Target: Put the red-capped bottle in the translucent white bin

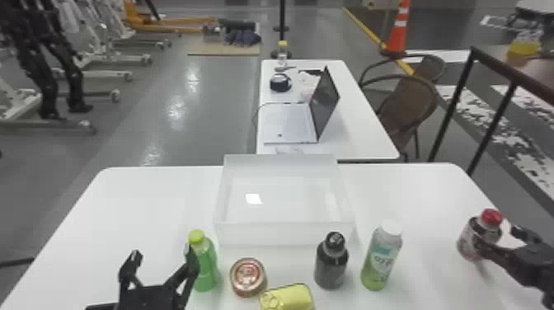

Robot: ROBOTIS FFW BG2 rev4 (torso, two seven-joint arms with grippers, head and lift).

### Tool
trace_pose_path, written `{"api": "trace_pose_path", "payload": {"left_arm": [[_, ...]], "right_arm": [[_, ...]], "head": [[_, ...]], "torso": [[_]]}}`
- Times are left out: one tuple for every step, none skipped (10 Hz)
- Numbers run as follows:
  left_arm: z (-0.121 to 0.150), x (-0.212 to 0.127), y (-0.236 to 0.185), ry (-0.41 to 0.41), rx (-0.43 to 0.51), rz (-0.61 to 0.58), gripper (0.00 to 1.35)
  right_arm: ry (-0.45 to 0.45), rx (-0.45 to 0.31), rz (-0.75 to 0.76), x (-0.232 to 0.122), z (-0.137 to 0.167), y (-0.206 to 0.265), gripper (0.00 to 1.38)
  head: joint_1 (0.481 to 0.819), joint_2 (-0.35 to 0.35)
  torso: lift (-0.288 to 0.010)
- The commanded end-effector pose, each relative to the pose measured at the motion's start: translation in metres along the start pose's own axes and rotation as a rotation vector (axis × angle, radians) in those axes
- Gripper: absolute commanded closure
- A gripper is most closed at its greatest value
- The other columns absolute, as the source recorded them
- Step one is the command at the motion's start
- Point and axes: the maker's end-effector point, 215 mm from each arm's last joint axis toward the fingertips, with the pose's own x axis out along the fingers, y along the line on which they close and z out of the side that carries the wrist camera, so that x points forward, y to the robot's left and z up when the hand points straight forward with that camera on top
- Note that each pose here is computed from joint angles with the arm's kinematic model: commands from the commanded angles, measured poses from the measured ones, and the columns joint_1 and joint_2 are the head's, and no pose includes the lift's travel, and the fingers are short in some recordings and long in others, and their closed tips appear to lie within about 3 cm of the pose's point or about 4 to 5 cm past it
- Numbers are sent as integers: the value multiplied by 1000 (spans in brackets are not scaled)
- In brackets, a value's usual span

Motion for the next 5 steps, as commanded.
{"api": "trace_pose_path", "payload": {"left_arm": [[-1, 0, 0, 2, -2, 0, 305], [-1, 0, -2, 2, -2, -3, 303], [-1, 1, -1, 0, -3, -2, 303], [-1, 1, -1, -1, -3, -2, 303], [-1, 1, -1, -1, -4, -2, 303]], "right_arm": [[5, 13, -4, 0, -4, -1, 598], [9, 19, -6, 0, -4, -3, 920], [11, 30, -10, -1, -6, -6, 1128], [10, 39, -14, -1, -7, -6, 1257], [13, 43, -15, -1, -9, -6, 1259]], "head": [[549, 0], [549, 0], [549, 0], [549, 0], [549, 0]], "torso": [[-100], [-100], [-100], [-100], [-100]]}}
